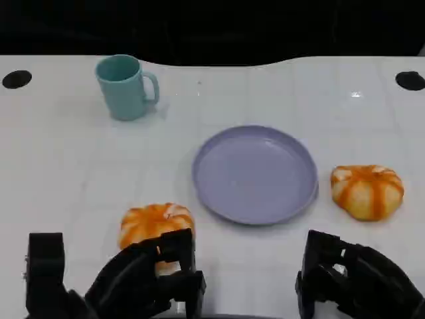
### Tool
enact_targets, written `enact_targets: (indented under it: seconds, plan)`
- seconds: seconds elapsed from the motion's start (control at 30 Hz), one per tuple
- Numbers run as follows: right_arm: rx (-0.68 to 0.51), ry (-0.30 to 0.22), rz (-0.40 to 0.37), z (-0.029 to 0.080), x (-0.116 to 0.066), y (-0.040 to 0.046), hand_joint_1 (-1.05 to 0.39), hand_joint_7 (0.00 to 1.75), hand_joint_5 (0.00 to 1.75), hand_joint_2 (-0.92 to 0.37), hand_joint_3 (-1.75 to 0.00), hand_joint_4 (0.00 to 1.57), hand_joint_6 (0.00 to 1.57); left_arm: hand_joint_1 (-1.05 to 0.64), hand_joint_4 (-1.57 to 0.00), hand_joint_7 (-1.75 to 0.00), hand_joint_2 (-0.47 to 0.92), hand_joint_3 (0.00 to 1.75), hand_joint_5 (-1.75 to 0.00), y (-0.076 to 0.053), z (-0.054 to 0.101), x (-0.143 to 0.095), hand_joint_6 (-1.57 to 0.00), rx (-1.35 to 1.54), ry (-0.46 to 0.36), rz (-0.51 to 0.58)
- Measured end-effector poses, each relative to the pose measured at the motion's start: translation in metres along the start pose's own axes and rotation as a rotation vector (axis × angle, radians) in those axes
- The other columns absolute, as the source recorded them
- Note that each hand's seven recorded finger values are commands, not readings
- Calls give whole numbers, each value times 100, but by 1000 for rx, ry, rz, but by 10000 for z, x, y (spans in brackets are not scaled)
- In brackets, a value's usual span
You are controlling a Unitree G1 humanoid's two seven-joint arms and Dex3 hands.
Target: Grasp the bread from the table and place it into the plate.
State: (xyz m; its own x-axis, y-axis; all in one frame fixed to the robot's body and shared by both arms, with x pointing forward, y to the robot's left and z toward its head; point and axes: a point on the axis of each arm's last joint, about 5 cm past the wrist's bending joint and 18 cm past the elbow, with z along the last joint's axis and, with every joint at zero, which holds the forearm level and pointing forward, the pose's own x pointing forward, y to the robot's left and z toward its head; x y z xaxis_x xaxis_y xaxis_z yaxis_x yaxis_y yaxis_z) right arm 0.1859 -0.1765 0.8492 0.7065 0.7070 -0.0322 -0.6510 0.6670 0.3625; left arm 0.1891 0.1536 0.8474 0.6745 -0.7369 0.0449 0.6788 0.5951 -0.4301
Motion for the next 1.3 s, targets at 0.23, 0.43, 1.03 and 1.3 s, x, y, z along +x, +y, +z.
enact_targets:
  seconds: [0.23,0.43,1.03,1.3]
  plan:
    - [0,0,-1,2,0,0,-54,174,175,-92,-43,63,41,-66,-83,-175,92,24,-175,-2,-2,2,-63,-4,-1,0]
    - [10,1,-1,-2,0,0,-55,173,175,-92,-41,63,42,-65,-83,-175,92,23,-175,-8,11,9,-63,-17,6,6]
    - [12,4,1,-1,1,1,-54,173,175,-92,-43,63,41,-62,-59,-148,92,16,-174,-55,36,18,-52,-33,-142,77]
    - [16,3,3,1,2,2,-53,173,175,-92,-42,62,40,-72,-40,-67,92,25,-125,-55,273,-28,-40,308,-245,166]
